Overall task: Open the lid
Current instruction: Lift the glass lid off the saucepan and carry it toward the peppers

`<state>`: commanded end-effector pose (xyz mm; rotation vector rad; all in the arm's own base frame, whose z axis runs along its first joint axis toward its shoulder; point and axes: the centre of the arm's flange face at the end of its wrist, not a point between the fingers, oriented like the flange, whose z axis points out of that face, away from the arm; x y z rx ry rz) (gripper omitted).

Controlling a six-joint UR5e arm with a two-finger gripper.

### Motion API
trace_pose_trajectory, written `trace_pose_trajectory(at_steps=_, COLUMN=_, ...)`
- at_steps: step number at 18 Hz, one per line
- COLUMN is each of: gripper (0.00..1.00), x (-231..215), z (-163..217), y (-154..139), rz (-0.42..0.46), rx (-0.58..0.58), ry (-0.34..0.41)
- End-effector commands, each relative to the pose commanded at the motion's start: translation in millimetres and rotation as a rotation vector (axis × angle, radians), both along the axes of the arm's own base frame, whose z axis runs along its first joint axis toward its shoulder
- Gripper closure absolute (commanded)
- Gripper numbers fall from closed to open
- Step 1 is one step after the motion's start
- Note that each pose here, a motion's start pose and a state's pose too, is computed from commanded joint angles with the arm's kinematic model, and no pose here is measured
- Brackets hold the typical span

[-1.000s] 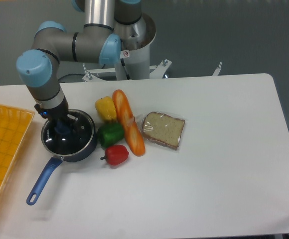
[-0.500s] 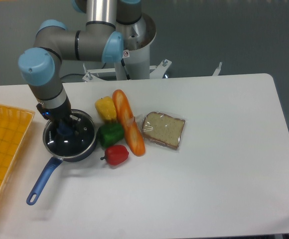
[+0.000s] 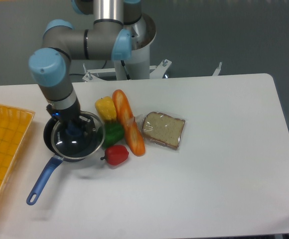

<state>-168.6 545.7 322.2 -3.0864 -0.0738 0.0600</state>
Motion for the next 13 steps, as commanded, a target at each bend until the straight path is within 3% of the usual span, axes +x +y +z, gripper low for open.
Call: trace_pose_trajectory(at_steps=13, gripper=0.39, x=-74.0, z=3.0, y=-21.4, rz=-0.057, rx=-0.011, ry=0.001)
